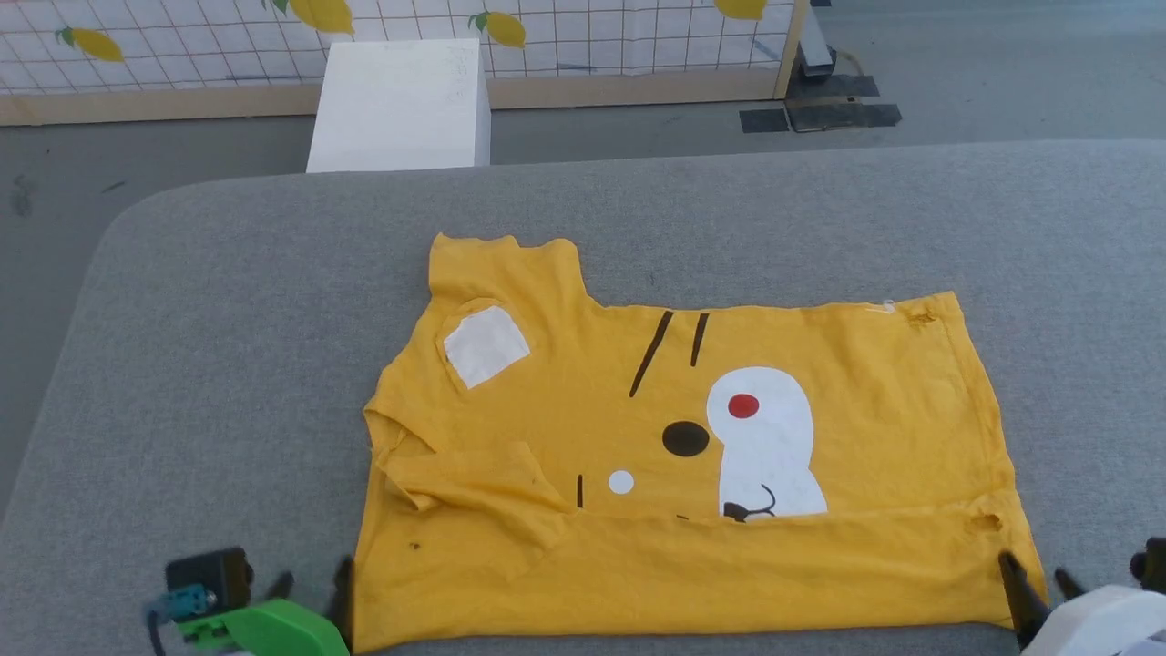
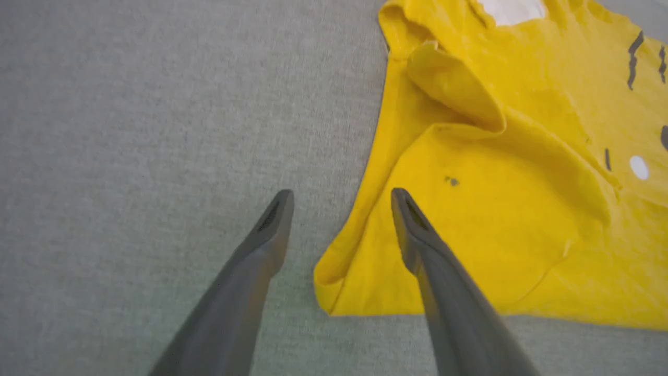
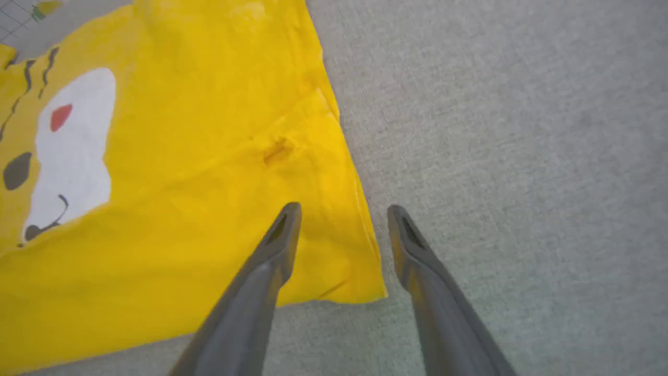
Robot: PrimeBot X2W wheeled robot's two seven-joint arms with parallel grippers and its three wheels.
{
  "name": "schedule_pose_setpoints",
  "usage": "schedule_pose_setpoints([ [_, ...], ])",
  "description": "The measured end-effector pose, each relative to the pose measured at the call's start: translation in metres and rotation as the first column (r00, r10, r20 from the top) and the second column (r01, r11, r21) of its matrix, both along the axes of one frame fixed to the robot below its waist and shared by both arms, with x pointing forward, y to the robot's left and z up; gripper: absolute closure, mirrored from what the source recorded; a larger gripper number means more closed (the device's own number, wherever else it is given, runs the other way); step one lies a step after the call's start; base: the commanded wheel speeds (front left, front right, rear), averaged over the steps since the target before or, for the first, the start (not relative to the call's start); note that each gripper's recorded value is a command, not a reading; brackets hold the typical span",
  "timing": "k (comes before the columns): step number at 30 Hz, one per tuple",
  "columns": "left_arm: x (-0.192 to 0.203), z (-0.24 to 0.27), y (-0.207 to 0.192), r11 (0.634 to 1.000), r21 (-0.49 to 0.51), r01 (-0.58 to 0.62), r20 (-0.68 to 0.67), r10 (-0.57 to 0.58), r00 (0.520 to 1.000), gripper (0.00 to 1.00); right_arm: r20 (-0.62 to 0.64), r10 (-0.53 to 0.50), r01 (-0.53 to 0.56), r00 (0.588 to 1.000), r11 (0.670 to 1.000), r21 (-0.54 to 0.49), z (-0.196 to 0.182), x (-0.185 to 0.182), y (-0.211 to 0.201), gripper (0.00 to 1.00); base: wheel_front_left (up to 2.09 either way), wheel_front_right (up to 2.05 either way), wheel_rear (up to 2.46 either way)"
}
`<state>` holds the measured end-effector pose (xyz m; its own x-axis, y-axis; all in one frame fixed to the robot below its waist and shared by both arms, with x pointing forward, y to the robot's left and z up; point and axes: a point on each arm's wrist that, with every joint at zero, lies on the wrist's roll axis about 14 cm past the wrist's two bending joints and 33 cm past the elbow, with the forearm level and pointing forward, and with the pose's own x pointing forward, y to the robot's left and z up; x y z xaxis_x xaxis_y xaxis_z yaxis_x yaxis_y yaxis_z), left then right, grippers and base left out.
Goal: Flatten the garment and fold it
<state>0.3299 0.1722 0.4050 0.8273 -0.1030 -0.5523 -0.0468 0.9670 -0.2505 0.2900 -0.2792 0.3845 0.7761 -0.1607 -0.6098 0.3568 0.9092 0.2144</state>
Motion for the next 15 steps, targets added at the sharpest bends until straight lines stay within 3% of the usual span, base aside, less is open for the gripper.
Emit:
schedule_pose_setpoints([
  [3, 0.026, 0.031, 0.004, 0.998, 0.054, 0.02, 0.165, -0.028, 0.986, 0.0, 0.151, 0.011, 0.001, 0.989, 0.997, -0.074, 0.033, 0.017, -0.003, 0.0, 0.0, 0.0, 0.0],
  [7, 0.066, 0.076, -0.001, 0.99, 0.124, 0.061, 0.378, -0.104, 0.92, 0.0, 0.315, 0.056, -0.001, 0.947, 0.985, -0.171, 0.069, 0.035, 0.0, 0.0, 0.0, 0.0, 0.0],
  [11, 0.106, 0.11, -0.015, 0.977, 0.174, 0.125, 0.505, -0.197, 0.84, 0.0, 0.437, 0.125, -0.015, 0.891, 0.969, -0.247, 0.097, 0.053, 0.012, 0.0, 0.0, 0.0, 0.0],
  [15, 0.145, 0.125, -0.029, 0.962, 0.207, 0.179, 0.543, -0.266, 0.796, 0.0, 0.496, 0.192, -0.047, 0.847, 0.956, -0.29, 0.112, 0.068, 0.025, 0.0, 0.0, 0.0, 0.0],
])
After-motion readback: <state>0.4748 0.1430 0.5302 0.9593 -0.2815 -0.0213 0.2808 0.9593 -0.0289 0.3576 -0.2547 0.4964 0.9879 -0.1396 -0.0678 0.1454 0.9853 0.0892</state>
